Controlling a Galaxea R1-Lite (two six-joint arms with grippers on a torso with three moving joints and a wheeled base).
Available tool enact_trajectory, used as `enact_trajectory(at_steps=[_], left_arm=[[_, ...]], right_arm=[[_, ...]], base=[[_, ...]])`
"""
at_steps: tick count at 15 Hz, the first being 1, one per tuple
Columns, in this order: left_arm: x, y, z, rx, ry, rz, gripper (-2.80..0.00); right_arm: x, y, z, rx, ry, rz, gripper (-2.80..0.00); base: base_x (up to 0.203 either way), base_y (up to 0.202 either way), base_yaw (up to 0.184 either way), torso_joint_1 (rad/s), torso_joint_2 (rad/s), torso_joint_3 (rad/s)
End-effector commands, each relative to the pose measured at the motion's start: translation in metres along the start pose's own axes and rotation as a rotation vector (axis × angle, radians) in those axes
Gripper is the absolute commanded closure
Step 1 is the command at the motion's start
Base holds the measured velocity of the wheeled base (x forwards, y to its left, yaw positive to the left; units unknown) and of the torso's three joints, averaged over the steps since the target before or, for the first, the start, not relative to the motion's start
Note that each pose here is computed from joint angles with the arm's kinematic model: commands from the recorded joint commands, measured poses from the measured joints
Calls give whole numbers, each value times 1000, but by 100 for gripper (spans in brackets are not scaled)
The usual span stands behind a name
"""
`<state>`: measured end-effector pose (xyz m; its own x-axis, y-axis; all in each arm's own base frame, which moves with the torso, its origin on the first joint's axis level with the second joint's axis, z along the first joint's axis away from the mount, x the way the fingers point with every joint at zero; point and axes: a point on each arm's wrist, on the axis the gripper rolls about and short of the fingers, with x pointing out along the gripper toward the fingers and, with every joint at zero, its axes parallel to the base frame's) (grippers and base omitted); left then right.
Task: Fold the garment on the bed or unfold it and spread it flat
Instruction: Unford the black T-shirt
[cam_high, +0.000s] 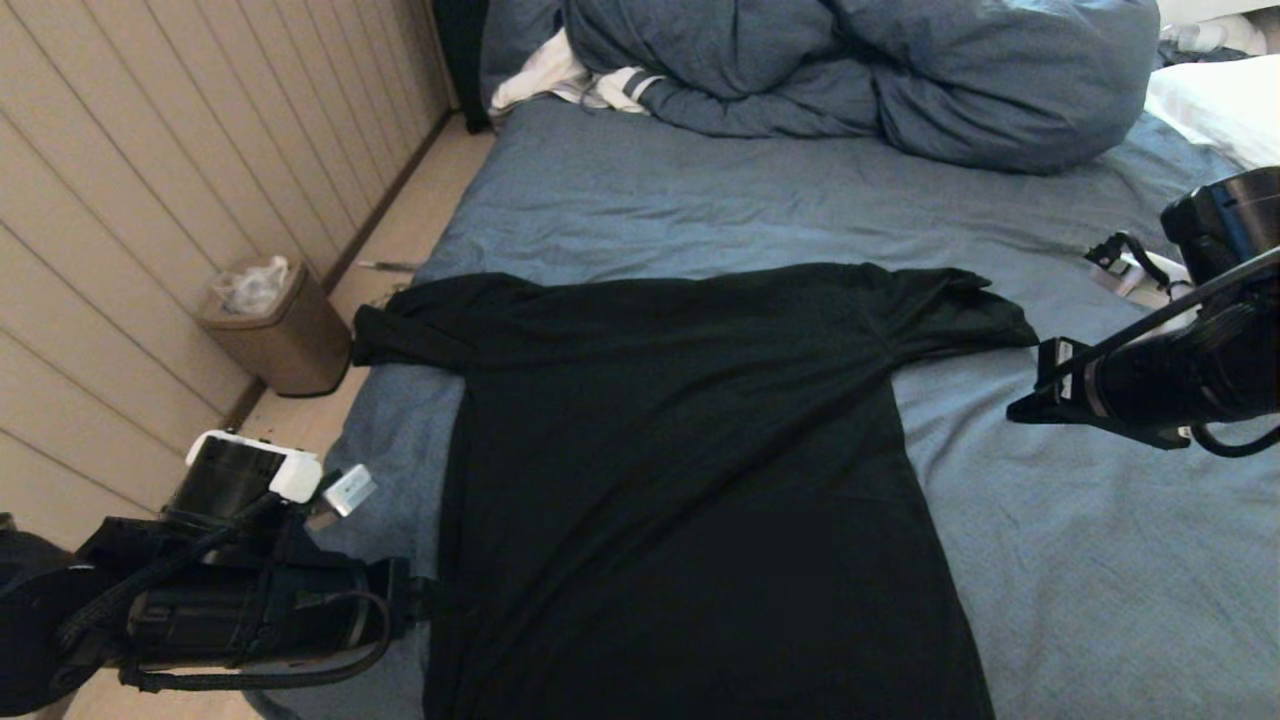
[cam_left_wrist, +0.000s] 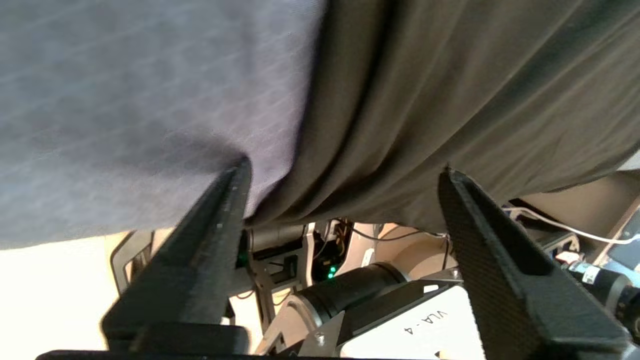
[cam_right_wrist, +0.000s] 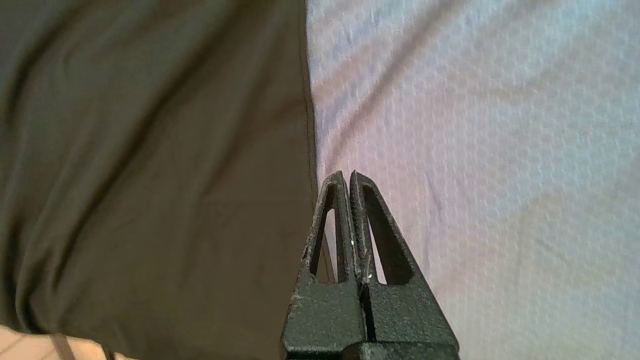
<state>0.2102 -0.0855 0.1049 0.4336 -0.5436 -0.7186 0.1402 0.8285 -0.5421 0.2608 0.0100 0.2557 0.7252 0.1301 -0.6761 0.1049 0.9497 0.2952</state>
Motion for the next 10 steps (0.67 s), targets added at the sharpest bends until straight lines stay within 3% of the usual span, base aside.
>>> enact_trajectory(at_steps=[1, 7, 9, 10], left_arm=[[5, -4, 0, 11, 18, -10, -280], [13, -31, -5, 43, 50, -67, -280], [17, -32, -5, 44, 58, -65, -280], [17, -31, -6, 45, 57, -64, 0]], right_arm=[[11, -1, 1, 2, 4, 0, 0], [19, -2, 1, -10, -9, 6, 0], [19, -2, 0, -9, -7, 6, 0], [19, -2, 0, -10, -7, 6, 0]], base=[[0, 0, 0, 0, 0, 0], [0, 0, 0, 0, 0, 0], [0, 0, 0, 0, 0, 0], [0, 0, 0, 0, 0, 0]])
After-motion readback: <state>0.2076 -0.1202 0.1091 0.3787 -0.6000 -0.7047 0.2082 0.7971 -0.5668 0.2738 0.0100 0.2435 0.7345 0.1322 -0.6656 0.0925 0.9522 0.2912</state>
